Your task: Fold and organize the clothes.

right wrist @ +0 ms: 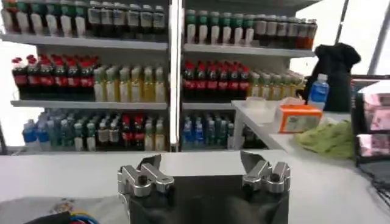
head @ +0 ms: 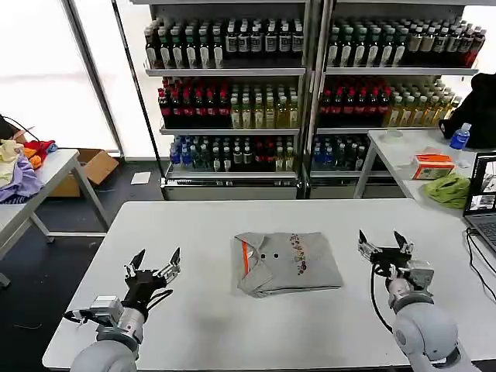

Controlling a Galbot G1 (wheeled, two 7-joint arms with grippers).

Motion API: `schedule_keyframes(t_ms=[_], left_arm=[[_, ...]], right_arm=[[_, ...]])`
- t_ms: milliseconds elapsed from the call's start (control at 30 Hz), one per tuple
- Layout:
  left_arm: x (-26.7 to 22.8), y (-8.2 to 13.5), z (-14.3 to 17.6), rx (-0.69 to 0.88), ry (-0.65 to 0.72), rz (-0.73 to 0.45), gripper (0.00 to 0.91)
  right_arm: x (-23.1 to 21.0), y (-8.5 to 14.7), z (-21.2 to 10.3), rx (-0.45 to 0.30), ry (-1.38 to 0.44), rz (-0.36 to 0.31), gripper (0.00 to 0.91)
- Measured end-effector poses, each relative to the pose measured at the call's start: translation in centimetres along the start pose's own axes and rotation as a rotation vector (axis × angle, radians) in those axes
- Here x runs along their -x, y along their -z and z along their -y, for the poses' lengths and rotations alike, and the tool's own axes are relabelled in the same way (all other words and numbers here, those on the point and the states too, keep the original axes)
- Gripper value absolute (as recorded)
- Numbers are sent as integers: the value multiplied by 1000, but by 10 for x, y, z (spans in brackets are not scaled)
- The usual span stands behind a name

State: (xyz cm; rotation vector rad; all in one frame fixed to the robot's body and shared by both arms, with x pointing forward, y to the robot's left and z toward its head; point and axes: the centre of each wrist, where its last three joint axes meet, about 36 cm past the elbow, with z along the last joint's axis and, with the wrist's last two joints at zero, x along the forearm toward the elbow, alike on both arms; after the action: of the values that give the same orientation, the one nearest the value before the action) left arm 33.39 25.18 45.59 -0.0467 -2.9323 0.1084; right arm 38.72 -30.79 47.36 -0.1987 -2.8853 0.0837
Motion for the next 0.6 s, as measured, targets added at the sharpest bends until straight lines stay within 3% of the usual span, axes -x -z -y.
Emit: schedule_keyframes(t_ms=[600], left_arm=[[1, -2, -22, 54, 43, 24, 907]], right_arm=[[-23, -15, 21, -49, -77, -9, 907]])
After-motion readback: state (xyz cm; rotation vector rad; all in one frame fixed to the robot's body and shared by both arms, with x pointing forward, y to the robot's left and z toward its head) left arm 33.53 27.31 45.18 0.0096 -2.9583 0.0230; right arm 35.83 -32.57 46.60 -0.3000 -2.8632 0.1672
